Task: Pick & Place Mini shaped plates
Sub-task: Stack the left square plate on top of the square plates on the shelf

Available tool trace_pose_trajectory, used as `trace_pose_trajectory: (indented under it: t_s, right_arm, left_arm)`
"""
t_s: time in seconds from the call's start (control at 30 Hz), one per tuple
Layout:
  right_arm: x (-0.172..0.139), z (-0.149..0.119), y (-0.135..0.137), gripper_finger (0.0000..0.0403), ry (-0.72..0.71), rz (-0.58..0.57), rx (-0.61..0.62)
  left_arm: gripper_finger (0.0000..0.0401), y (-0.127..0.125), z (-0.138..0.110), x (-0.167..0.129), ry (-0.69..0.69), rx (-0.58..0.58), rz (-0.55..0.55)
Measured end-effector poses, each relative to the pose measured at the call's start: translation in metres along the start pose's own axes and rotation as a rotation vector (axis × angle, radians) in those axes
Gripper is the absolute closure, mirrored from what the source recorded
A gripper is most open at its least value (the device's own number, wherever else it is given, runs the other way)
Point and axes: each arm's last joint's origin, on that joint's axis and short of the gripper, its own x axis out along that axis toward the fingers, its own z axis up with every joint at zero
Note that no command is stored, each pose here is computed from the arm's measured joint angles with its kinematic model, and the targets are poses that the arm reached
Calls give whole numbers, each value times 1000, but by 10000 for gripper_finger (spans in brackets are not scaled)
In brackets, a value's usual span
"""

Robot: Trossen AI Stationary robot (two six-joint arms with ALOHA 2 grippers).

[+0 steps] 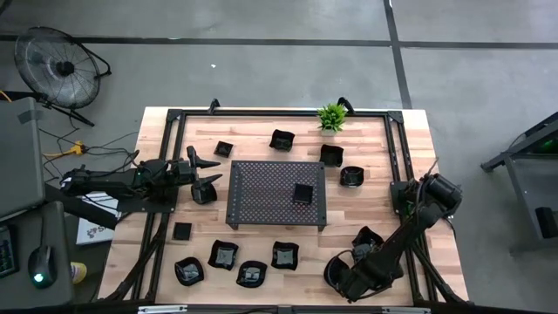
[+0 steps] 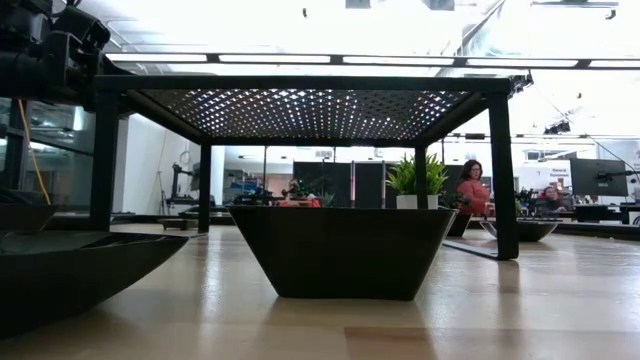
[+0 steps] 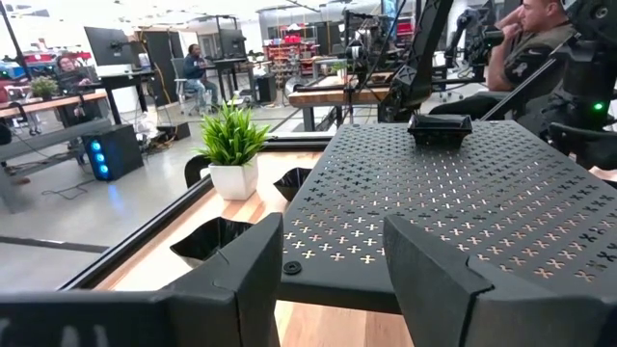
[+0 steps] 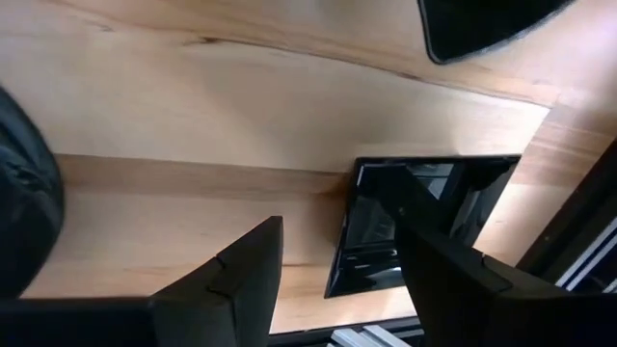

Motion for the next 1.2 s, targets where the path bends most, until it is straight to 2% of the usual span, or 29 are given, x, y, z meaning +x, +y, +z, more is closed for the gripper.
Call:
trace_pose_trajectory:
  t_s: [0.13,0.4,0.57,1.2]
  right_arm:
    - [0,-1,-1,215,11,-10,0]
    - [0,-1,-1,271,12,-17,-7]
    - [0,-1,-1,292,14,-19,-11]
    - [7,0,2,295,15,-27,-8]
  left_arm:
    - [225,0,0,0,-1,-1,0]
    - [225,0,0,0,0,0,0]
    - [225,0,0,0,0,0,0]
    - [225,0,0,0,0,0,0]
